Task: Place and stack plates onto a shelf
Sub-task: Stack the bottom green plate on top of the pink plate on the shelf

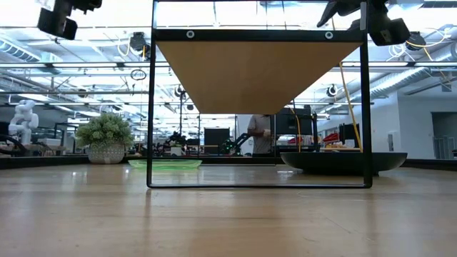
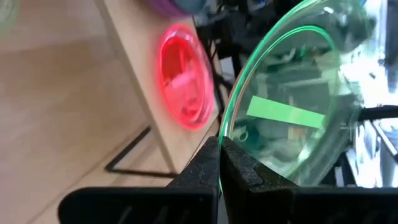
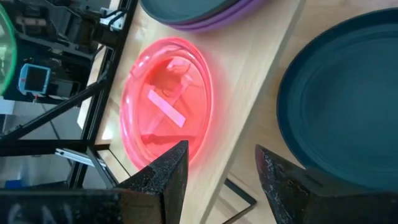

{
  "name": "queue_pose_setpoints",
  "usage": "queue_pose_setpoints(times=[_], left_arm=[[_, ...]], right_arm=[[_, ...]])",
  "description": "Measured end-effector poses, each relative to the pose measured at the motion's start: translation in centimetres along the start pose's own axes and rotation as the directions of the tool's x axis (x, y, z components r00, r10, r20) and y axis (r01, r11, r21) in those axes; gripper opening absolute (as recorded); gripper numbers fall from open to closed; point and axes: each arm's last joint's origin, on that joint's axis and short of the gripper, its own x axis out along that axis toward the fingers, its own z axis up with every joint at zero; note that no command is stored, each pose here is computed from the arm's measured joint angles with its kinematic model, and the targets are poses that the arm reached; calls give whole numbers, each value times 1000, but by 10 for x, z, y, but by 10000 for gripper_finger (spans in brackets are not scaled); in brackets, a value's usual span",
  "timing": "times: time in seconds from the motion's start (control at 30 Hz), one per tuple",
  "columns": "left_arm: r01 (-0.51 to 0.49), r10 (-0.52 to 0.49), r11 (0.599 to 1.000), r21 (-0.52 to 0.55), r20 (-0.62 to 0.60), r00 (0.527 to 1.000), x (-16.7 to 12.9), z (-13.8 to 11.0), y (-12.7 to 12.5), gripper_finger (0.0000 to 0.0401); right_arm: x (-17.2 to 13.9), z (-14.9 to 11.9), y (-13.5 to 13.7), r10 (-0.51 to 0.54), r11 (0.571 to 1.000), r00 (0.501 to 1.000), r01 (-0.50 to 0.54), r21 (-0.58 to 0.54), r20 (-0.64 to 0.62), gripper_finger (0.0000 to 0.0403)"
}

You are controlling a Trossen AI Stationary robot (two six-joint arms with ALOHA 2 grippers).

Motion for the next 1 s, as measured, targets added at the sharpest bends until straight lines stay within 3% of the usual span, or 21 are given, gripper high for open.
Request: queue_pose_setpoints(times=[0.27,0.43,1.0], left_arm=[[31,-34,999,25,96,995,-9,22,-22,3],[26,-28,999,30,66,997,-2,32,-31,3],[-96,97,993,67,-23,995,58,48,-33,3]], right_arm=[[0,-1,-3,-34,999,999,34,-12,-7,169],[0,-2,-7,-67,997,998,67,-26,-17,169],[-1,-4,-10,-96,993,992,91,-70,-81,169]])
